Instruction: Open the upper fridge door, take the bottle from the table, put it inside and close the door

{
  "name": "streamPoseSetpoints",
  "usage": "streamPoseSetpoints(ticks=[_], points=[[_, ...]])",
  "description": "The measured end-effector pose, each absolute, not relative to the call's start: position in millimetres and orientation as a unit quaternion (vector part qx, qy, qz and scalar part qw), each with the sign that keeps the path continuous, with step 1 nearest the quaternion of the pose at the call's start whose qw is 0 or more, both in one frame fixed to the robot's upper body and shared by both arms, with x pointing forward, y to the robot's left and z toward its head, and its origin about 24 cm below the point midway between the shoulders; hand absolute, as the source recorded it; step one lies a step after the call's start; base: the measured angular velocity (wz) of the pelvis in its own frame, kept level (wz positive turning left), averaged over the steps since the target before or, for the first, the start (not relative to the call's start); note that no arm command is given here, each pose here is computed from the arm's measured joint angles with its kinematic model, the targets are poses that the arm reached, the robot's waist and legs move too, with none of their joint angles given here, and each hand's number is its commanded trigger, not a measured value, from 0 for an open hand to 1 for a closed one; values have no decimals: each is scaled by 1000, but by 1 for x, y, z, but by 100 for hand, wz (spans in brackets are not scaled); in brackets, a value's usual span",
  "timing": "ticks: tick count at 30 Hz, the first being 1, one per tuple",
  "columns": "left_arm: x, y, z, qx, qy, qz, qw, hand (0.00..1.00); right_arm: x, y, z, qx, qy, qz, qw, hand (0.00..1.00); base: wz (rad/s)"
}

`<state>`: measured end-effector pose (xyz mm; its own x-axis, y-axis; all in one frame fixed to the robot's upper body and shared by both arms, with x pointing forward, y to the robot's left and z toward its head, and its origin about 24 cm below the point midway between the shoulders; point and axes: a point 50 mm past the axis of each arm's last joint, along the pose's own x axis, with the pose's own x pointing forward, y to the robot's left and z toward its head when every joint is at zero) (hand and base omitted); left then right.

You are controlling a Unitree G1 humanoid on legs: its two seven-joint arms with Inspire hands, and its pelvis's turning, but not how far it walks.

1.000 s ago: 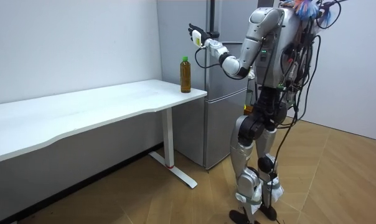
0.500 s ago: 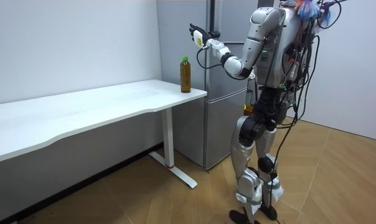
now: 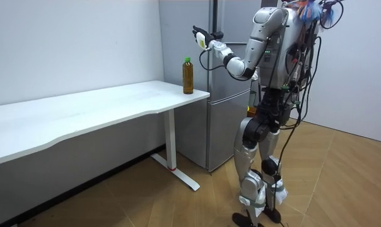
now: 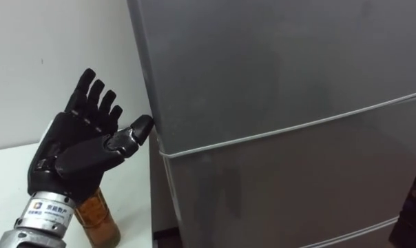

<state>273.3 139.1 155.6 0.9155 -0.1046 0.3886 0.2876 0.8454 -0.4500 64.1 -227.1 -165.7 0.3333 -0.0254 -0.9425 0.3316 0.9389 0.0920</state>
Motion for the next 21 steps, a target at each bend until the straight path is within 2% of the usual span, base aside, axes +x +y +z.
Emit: streamPoseSetpoints(ticks=[12,21], points=[[270,130,159,-242,-179,-148,942,0,65,-228,-166,136,568,-106,805,0,2],[265,110,159,-235,-175,-207,933,0,65,-227,-166,131,568,-102,806,0,0]])
